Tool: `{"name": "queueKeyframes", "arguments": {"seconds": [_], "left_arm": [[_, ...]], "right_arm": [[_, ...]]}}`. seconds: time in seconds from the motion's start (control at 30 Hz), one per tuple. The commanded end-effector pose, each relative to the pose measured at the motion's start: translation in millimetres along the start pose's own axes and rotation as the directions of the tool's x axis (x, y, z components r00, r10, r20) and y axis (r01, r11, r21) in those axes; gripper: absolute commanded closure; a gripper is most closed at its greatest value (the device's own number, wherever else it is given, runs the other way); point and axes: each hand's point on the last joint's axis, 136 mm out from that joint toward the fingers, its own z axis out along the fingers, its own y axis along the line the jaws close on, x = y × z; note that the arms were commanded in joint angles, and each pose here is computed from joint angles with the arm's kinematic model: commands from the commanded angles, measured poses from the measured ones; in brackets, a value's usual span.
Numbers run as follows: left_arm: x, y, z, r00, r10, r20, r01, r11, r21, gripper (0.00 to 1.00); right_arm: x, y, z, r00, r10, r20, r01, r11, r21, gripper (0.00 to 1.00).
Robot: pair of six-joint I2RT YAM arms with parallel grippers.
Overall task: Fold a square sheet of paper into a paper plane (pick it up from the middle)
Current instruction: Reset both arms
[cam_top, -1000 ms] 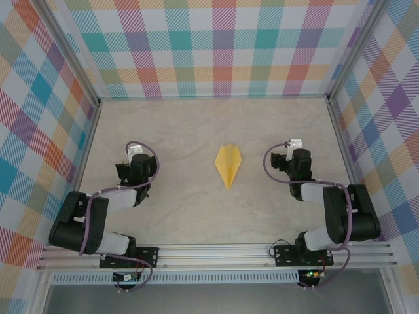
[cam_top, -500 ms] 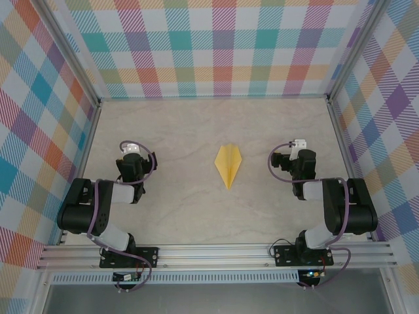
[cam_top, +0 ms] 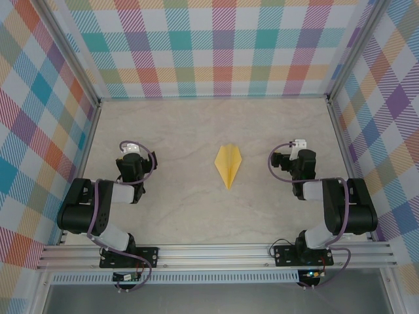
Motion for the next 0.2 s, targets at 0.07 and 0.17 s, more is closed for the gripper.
{"name": "queueKeyframes", "arguments": {"seconds": [0.07, 0.17], "left_arm": [[-5.5, -4.8, -0.1, 1.0, -0.005, 0.025, 0.005, 1.0, 0.018, 0.0], [-6.5, -4.7, -0.2, 1.0, -0.006, 0.028, 0.005, 1.0, 0.018, 0.0]], "right_arm": [[-15.3, 0.9, 0.6, 0.999, 0.008, 0.052, -0.008, 1.0, -0.006, 0.0], [-15.6, 0.4, 0.6, 0.999, 0.007, 0.053, -0.007, 1.0, -0.005, 0.0]]}}
